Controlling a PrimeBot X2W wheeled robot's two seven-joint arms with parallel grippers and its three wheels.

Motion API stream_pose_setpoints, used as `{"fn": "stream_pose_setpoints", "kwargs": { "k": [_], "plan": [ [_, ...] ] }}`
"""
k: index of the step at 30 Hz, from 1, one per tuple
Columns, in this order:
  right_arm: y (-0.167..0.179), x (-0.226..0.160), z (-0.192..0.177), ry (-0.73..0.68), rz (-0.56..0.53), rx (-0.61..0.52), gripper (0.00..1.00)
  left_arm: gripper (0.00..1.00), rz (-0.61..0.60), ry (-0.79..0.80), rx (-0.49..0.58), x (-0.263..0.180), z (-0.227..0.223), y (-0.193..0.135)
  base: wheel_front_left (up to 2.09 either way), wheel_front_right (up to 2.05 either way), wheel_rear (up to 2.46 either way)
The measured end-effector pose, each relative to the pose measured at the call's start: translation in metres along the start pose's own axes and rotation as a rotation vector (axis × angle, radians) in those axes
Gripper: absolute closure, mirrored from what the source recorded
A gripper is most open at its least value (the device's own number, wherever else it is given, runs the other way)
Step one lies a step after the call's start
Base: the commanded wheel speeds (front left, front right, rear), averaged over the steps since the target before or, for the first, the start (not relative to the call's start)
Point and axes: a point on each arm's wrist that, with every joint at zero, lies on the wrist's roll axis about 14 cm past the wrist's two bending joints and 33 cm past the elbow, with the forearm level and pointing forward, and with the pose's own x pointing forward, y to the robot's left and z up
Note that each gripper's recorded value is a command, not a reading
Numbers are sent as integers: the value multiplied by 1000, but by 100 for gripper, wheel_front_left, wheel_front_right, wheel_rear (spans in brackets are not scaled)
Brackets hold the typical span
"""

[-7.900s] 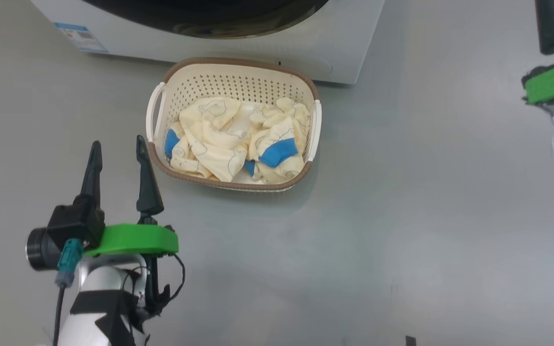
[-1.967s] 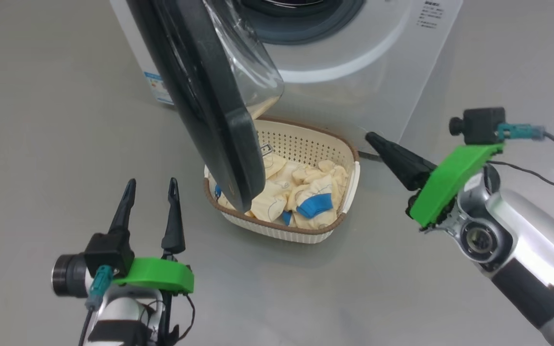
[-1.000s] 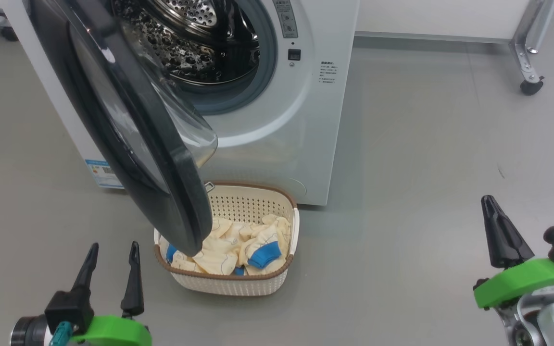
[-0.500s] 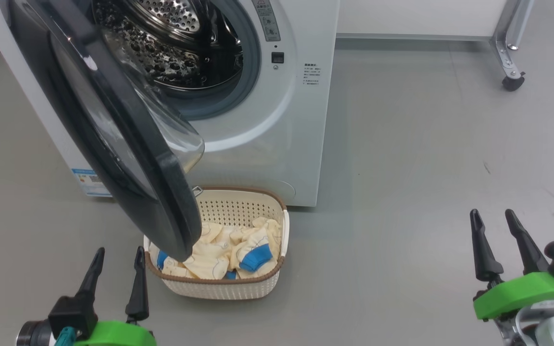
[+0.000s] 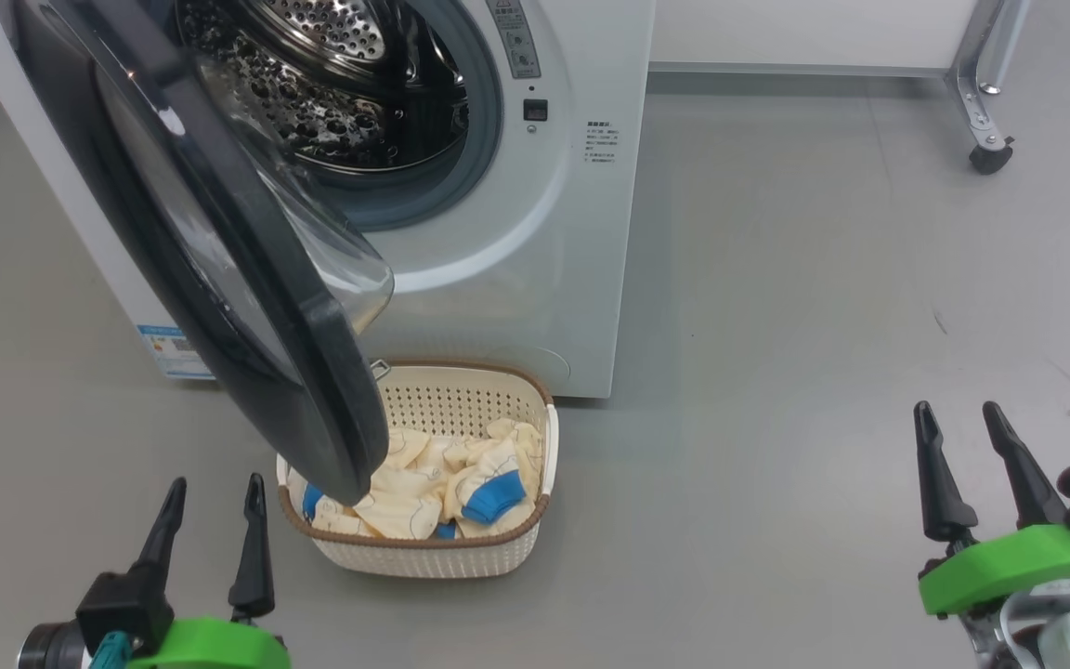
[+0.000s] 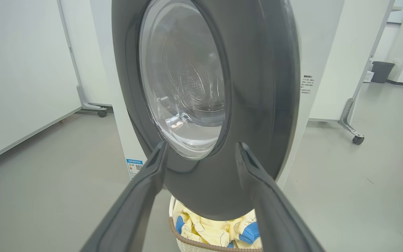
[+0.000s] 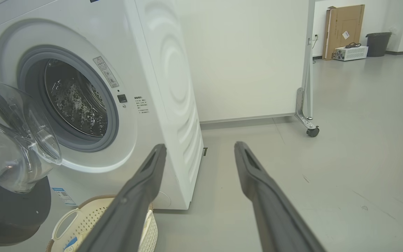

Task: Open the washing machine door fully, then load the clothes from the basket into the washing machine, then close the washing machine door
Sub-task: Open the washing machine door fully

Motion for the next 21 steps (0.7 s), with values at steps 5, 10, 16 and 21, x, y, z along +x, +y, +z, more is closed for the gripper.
{"fn": "stream_pose_setpoints", "kwargs": {
  "k": [5, 10, 16, 21],
  "plan": [
    [-1, 0, 0, 1, -3, -2, 0, 0, 12, 1, -23, 0, -1, 3, 0, 0, 0],
    [-1, -1, -1, 3, -6, -1, 0, 0, 23, 17, -35, -1, -6, 7, 0, 0, 0],
    [-2, -1, -2, 4, -13, 3, 0, 0, 44, 12, -46, 0, -5, 15, 0, 0, 0],
    [-5, -1, -3, 6, -22, -3, 0, 0, 41, 13, -44, 0, -5, 14, 0, 0, 0]
  ]
}}
